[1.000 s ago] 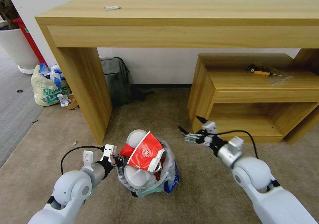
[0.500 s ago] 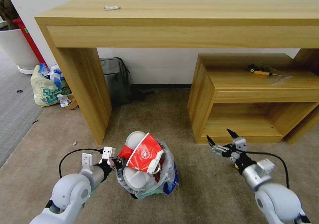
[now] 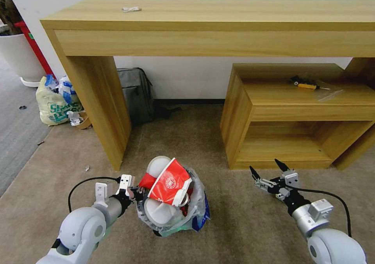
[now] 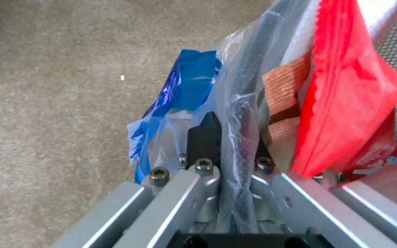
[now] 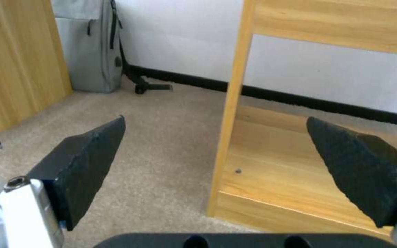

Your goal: Pick up the trash bin and place the garbage on the floor into it.

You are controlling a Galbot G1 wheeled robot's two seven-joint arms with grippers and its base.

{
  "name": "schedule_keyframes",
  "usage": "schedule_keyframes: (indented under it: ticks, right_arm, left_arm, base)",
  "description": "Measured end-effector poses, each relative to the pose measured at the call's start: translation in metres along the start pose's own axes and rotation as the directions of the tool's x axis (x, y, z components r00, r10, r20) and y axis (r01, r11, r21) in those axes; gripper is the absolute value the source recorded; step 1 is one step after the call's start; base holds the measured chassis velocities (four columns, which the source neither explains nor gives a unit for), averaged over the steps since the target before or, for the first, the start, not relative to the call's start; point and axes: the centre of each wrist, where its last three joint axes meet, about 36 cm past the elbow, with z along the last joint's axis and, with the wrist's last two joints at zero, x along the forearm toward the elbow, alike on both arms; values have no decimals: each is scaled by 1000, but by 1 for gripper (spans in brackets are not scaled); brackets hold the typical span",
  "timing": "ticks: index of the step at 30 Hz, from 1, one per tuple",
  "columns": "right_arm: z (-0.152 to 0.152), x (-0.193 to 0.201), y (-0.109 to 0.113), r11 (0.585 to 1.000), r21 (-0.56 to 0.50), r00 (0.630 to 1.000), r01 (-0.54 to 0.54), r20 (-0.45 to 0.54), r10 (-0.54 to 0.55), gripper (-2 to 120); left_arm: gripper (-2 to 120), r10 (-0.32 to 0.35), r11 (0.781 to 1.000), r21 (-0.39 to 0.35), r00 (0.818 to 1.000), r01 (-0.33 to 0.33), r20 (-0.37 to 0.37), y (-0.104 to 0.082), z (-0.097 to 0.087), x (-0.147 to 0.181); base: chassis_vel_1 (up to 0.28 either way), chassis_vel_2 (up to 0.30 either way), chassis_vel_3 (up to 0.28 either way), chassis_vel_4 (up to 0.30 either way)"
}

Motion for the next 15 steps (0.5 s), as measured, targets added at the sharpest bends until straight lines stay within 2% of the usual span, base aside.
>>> schedule_keyframes:
  ticks: [5, 15]
  right_arm:
    - [0, -1, -1, 1000, 5, 1000, 4, -2, -4, 100]
    - [4, 2, -2, 1000, 9, 1000, 14, -21, -14, 100]
  left_arm:
    - [0, 2, 1000, 2, 1000, -2, -2, -1, 1, 1]
    - [0, 7, 1000, 2, 1000, -7, -2, -4, 2, 2]
  base:
    - [-172, -154, 176, 177]
    - [-223, -229, 215, 215]
